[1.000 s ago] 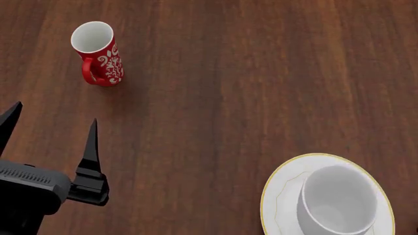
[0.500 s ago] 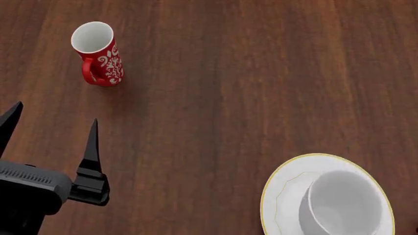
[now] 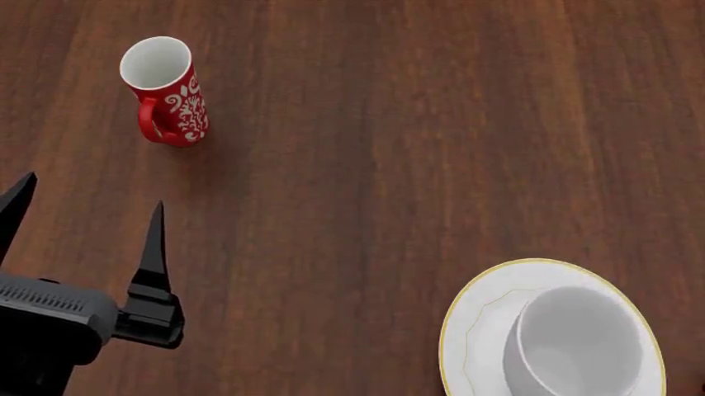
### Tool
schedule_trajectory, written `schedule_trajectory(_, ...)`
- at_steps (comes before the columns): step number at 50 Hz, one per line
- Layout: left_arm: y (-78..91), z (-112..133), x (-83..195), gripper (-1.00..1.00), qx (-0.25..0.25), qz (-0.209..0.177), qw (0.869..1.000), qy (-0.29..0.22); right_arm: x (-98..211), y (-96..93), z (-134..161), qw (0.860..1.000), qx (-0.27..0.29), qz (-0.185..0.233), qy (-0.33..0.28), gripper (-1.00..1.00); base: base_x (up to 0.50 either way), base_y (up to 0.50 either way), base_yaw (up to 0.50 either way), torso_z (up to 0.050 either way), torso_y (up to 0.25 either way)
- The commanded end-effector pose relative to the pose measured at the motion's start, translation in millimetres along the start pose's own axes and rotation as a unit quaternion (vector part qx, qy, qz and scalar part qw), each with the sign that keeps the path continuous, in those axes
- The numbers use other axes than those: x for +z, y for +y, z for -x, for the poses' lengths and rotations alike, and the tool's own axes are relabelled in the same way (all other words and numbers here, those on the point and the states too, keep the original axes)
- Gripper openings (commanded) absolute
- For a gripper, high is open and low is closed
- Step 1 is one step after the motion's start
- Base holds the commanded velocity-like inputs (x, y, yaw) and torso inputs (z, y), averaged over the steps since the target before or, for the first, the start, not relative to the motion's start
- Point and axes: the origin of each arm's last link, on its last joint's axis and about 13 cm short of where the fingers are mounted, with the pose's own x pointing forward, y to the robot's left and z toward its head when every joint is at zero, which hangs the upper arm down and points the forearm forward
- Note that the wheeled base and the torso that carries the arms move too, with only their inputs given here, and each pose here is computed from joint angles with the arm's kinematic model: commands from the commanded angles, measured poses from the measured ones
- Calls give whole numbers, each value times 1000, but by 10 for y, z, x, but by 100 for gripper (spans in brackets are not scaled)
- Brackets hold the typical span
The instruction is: Put the white mug on the plate.
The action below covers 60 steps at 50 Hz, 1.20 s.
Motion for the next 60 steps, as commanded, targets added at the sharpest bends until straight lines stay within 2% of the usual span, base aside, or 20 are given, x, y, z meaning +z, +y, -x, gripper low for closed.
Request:
schedule_trajectory(1,5,10,18,100,0,1,1000,-2,38,-16,111,1000,-7,-3,-17,100,0,0,0,0,0)
schedule_trajectory(24,29,104,89,100,5,0,1000,-10,171,-2,562,996,-14,8,-91,100,0,0,0,0,0)
schedule_trajectory(29,32,113,94,100,6,1,1000,-11,223,-63,632,993,-16,14,-117,100,0,0,0,0,0)
schedule_trajectory(32,35,122,110,100,6,0,1000,-13,204,-73,682,991,-22,48,-124,100,0,0,0,0,0)
schedule_trajectory(33,35,124,116,100,6,0,1000,-13,251,-33,681,989,-17,28,-147,100,0,0,0,0,0)
schedule_trajectory(34,34,126,116,100,6,0,1000,-13,257,-22,679,988,-18,27,-148,100,0,0,0,0,0)
schedule_trajectory(38,33,135,130,100,7,0,1000,-15,318,0,666,985,-18,31,-168,100,0,0,0,0,0)
schedule_trajectory(41,27,146,151,100,5,0,1000,-18,295,104,666,984,-17,28,-176,100,0,0,0,0,0)
schedule_trajectory(42,26,150,159,100,5,0,1000,-19,302,162,679,976,-27,49,-212,100,0,0,0,0,0)
schedule_trajectory(43,26,151,167,100,5,0,1000,-19,199,188,740,982,-18,25,-186,100,0,0,0,0,0)
schedule_trajectory(60,26,179,215,100,6,-4,1000,-22,115,206,804,974,-19,20,-223,100,0,0,0,0,0)
